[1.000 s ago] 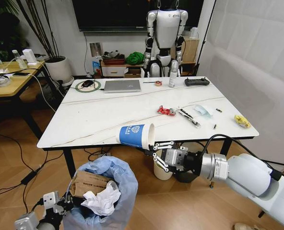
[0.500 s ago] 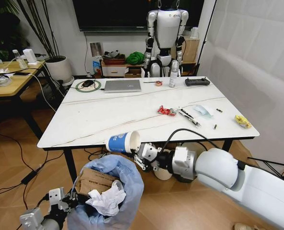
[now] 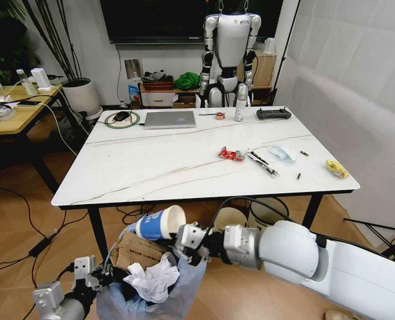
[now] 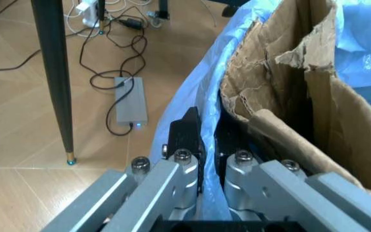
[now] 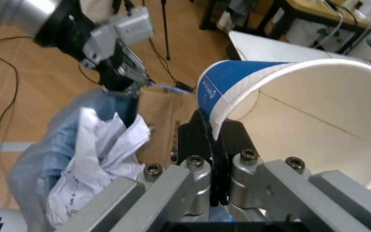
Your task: Pick up the trash bin and place the trash from the table into it.
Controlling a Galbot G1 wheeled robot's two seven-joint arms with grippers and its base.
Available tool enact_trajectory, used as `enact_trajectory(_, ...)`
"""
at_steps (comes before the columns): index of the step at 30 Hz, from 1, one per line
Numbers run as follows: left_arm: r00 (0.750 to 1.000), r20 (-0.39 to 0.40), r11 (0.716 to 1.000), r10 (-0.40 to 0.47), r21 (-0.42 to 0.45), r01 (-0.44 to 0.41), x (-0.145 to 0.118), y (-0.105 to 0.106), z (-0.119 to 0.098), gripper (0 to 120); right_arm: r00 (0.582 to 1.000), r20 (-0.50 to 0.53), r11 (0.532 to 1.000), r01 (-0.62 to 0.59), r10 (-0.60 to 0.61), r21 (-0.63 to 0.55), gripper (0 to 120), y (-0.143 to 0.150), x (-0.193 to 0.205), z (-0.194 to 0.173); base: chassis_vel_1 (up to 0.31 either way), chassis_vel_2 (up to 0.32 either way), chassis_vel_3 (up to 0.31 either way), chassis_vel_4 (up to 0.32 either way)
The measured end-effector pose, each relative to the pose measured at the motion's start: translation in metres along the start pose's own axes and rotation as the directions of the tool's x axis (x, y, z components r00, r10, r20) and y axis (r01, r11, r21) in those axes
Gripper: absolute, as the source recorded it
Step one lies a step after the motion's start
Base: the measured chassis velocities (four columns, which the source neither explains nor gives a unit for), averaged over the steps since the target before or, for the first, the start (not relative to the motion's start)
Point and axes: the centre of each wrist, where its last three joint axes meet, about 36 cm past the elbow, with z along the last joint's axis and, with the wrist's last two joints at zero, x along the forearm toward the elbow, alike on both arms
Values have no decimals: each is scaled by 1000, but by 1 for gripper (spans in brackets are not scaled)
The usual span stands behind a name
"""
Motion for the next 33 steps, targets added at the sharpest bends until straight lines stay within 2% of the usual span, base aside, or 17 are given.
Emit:
enact_trajectory(7, 1000, -6, 1000, 1, -12, -1, 0, 3, -5, 0, 999, -9, 999, 45, -45, -8, 0, 5, -13, 1, 0, 0, 0, 0)
enact_trajectory(12, 1000, 5, 1000, 6, -8, -6, 1, 2, -15, 0, 995, -55, 996, 83, -84, -25, 0, 12, -34, 10, 0, 0, 0, 0)
enact_trajectory(20, 1000, 13, 1000, 9, -3, -9, 6, -3, -18, 0, 987, -124, 994, 98, -104, -53, 0, 22, -51, 27, 0, 0, 0, 0)
enact_trajectory(33, 1000, 24, 1000, 14, 11, -14, 13, -11, -20, 0, 979, -165, 992, 109, -118, -59, 0, 23, -80, 41, 0, 0, 0, 0)
